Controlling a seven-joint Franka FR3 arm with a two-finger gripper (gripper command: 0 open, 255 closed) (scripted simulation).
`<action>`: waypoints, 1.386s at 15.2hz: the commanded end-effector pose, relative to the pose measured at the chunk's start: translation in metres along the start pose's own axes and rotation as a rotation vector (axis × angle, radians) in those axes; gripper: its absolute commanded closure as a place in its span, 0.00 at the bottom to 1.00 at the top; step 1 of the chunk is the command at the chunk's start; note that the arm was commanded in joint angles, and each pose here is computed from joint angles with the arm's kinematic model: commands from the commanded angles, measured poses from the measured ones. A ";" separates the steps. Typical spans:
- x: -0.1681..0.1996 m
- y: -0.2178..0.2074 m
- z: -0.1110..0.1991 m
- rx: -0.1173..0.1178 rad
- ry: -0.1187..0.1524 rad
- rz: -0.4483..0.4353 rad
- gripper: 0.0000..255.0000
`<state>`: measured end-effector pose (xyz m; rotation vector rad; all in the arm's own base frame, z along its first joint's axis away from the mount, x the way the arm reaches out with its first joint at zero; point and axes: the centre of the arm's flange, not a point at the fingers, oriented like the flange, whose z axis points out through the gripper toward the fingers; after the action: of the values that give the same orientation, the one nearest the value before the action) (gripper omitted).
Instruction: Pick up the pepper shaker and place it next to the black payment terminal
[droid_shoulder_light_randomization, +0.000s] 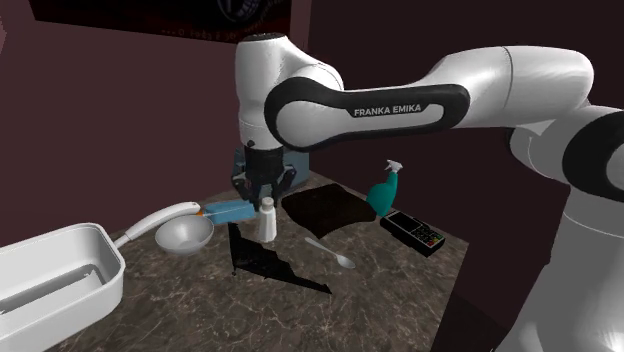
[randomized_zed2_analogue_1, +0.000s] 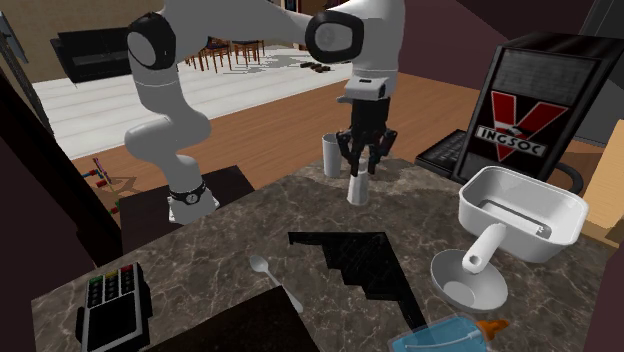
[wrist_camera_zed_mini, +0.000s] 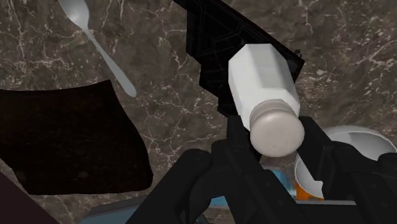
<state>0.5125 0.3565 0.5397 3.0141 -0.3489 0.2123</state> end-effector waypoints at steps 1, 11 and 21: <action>0.002 0.027 0.001 0.001 0.000 0.000 1.00; 0.001 0.159 0.011 0.001 0.000 0.000 1.00; -0.001 0.290 0.021 0.001 0.000 0.000 1.00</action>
<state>0.4535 0.0870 0.5424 3.0137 -0.3509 0.2126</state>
